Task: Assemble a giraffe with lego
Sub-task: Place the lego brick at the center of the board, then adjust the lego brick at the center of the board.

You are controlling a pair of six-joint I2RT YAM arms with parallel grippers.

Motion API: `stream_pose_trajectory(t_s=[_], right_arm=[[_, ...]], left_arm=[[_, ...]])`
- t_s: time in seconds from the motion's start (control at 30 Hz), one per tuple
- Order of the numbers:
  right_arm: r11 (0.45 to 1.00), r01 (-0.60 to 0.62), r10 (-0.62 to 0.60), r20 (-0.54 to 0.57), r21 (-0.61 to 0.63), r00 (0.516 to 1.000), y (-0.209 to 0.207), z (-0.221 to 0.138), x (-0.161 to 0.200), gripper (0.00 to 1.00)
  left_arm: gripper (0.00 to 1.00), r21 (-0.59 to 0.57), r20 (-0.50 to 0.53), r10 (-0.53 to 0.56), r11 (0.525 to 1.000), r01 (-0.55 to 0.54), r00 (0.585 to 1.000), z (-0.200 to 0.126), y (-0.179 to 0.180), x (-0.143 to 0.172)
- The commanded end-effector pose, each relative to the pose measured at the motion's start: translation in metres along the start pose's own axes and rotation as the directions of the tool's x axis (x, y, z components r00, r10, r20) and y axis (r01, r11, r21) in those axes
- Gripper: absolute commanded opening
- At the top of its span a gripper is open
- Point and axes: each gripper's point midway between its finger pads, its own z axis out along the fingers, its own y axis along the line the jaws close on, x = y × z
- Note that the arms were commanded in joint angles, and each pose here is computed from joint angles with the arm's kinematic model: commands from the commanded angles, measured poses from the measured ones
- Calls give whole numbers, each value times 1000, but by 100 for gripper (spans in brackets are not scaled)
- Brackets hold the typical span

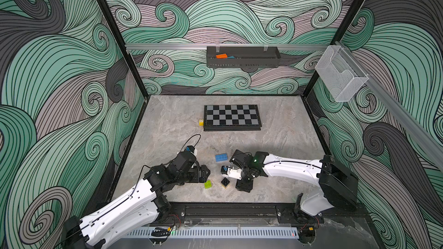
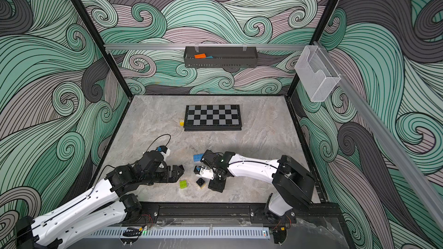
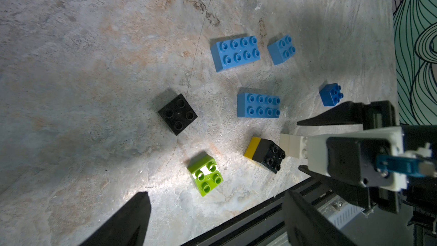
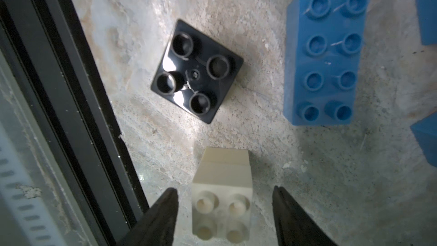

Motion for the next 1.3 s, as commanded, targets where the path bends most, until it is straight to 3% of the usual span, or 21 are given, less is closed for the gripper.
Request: stream_pose_trajectory(t_s=[0.0, 0.1, 0.2, 0.3, 0.43, 0.7, 0.87, 0.97, 1.1, 1.27], right_arm=[[991, -134, 134, 127, -6, 983, -11, -33, -14, 78], [942, -325, 335, 306, -86, 891, -24, -84, -23, 85], [897, -421, 436, 417, -132, 797, -25, -119, -17, 88], [856, -489, 510, 414, -166, 754, -17, -127, -2, 88], [806, -571, 581, 387, -156, 715, -18, -120, 18, 88], [632, -746, 764, 331, -210, 554, -22, -103, 31, 91], [614, -768, 768, 363, -184, 527, -30, -108, 38, 93], [601, -783, 775, 360, -163, 520, -36, -111, 43, 95], [550, -820, 804, 366, -159, 469, -39, -112, 54, 94], [527, -836, 804, 409, -155, 432, -43, -121, 63, 94]], left_arm=[[93, 27, -37, 38, 999, -37, 999, -2, -7, 3], [93, 21, -86, 74, 997, -73, 994, -1, -9, 8], [93, 18, -115, 153, 988, -152, 981, 3, -21, 9], [93, -4, -134, 251, 967, -254, 959, 8, -37, 8], [93, -3, -160, 307, 950, -311, 938, 22, -54, 9], [92, 1, -234, 357, 930, -367, 904, 55, -76, 23], [87, -16, -250, 367, 923, -383, 896, 71, -84, 26], [78, -29, -258, 364, 923, -384, 895, 79, -89, 26], [73, -58, -280, 325, 933, -354, 903, 95, -82, 32], [63, -64, -312, 327, 930, -363, 892, 104, -81, 39]])
